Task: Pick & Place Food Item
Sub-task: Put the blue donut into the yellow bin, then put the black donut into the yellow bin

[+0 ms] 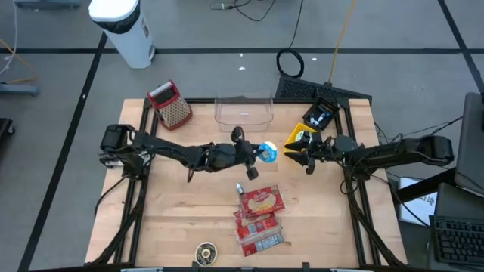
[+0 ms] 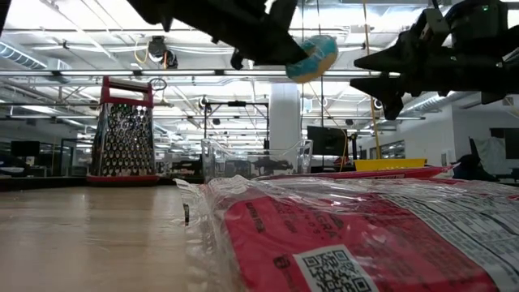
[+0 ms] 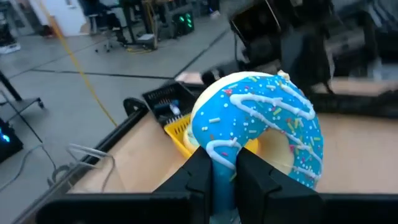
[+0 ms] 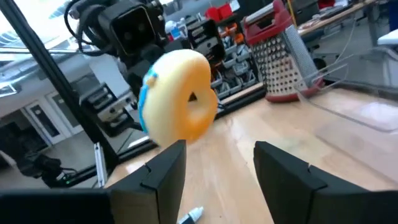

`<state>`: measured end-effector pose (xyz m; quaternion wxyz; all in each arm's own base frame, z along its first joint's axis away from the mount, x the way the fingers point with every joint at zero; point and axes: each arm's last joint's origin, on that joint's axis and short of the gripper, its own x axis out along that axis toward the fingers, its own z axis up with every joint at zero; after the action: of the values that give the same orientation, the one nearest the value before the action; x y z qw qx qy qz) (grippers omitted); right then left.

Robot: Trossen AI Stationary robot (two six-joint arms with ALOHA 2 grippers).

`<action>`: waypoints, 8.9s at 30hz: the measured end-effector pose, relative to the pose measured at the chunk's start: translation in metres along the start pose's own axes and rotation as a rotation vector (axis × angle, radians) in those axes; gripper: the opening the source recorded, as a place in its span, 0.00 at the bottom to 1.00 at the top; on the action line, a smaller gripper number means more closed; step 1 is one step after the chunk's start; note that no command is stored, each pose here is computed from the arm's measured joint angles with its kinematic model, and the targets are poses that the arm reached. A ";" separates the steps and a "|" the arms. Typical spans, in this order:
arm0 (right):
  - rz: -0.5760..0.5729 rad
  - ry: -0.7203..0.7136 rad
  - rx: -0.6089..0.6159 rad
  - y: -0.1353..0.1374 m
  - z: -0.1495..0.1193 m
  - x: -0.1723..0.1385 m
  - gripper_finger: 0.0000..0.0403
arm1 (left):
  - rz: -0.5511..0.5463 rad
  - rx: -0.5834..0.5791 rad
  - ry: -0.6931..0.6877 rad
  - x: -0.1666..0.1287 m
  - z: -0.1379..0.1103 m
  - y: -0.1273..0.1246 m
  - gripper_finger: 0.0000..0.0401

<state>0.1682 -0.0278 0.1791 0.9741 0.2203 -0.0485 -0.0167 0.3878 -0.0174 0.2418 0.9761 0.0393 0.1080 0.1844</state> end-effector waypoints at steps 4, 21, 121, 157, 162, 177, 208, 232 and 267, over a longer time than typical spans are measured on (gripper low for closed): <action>0.019 -0.012 0.025 0.001 0.002 0.006 0.53 | 0.002 0.092 0.002 0.009 -0.013 -0.005 0.12; 0.001 0.072 0.038 0.004 -0.006 0.038 0.65 | 0.097 0.176 0.059 0.016 -0.026 -0.003 0.12; -0.246 0.096 0.266 -0.058 0.006 -0.058 0.05 | 0.016 0.097 0.267 -0.026 -0.019 -0.019 0.68; -0.553 0.421 0.155 -0.040 0.011 -0.054 0.04 | 0.043 0.061 0.268 -0.022 -0.019 -0.010 0.68; -0.511 0.415 0.148 -0.037 0.005 -0.052 0.05 | 0.043 0.062 0.270 -0.022 -0.019 -0.010 0.68; -0.548 0.451 0.017 -0.040 -0.002 -0.054 0.25 | 0.045 0.050 0.269 -0.022 -0.019 -0.010 0.68; -0.398 0.232 -0.226 -0.032 0.023 -0.041 0.41 | 0.012 0.031 0.274 -0.022 -0.019 -0.011 0.68; -0.295 0.196 -0.195 -0.028 0.027 -0.039 0.39 | -0.543 -0.307 1.055 -0.164 -0.063 -0.130 0.68; -0.296 0.195 -0.188 -0.028 0.027 -0.039 0.39 | -0.465 -0.290 1.214 -0.155 -0.119 -0.159 0.22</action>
<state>0.1264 -0.0626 0.1877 0.9774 0.1335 0.0806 -0.1427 0.2756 -0.2179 0.1374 0.7517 -0.2274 0.6184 -0.0290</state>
